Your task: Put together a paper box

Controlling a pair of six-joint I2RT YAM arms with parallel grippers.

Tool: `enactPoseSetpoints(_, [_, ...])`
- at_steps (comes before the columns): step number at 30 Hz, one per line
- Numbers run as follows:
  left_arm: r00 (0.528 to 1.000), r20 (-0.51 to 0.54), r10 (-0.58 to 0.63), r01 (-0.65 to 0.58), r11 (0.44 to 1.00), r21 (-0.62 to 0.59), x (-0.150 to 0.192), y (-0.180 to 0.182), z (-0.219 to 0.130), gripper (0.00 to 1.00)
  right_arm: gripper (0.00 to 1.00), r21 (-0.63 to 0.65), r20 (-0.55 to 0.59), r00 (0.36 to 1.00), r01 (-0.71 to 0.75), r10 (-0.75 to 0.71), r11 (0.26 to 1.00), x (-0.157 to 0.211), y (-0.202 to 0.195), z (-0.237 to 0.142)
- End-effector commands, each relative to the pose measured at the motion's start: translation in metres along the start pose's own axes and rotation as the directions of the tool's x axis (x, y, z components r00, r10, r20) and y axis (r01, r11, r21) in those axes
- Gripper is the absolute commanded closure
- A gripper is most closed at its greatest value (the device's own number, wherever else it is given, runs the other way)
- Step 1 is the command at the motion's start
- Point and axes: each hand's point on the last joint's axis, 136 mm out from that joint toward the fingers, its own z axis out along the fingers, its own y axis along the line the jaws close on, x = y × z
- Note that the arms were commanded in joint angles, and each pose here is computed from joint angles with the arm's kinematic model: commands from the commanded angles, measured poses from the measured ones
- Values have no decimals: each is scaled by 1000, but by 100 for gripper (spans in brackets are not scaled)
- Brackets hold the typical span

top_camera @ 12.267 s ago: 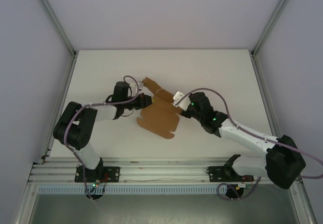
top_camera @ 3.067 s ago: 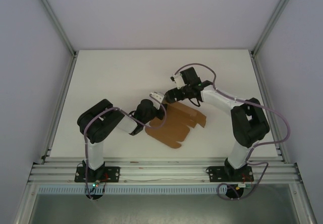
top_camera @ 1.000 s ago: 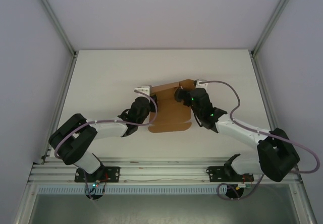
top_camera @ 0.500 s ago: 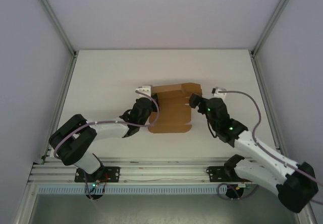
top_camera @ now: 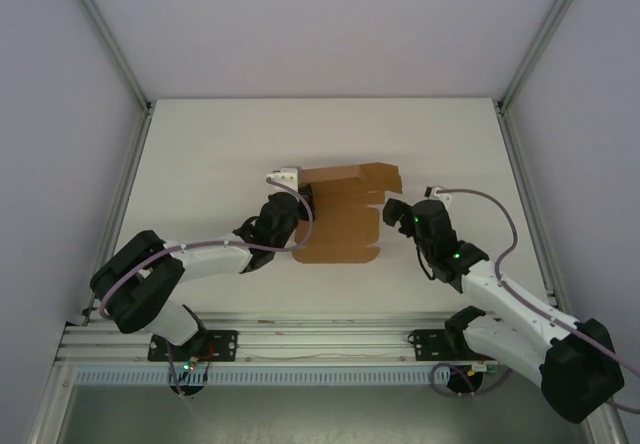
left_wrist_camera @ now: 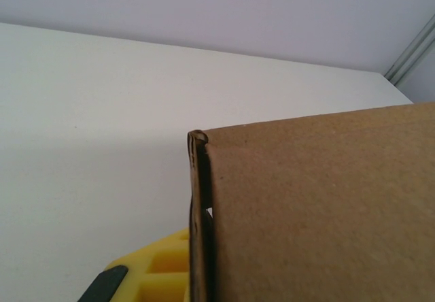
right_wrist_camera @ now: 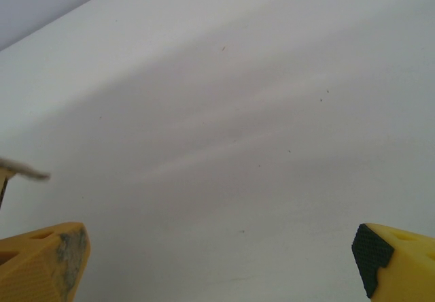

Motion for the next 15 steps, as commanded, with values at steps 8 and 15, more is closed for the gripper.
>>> enactPoseSetpoints(8, [1000, 3, -29, 28, 998, 61, -6, -17, 4, 100, 0, -262, -14, 999, 39, -44, 964, -20, 68, 7])
enactPoseSetpoints(15, [997, 10, -81, 80, 995, 66, -8, -19, 7, 100, 2, -399, -121, 992, -10, -42, 917, -1, 96, 14])
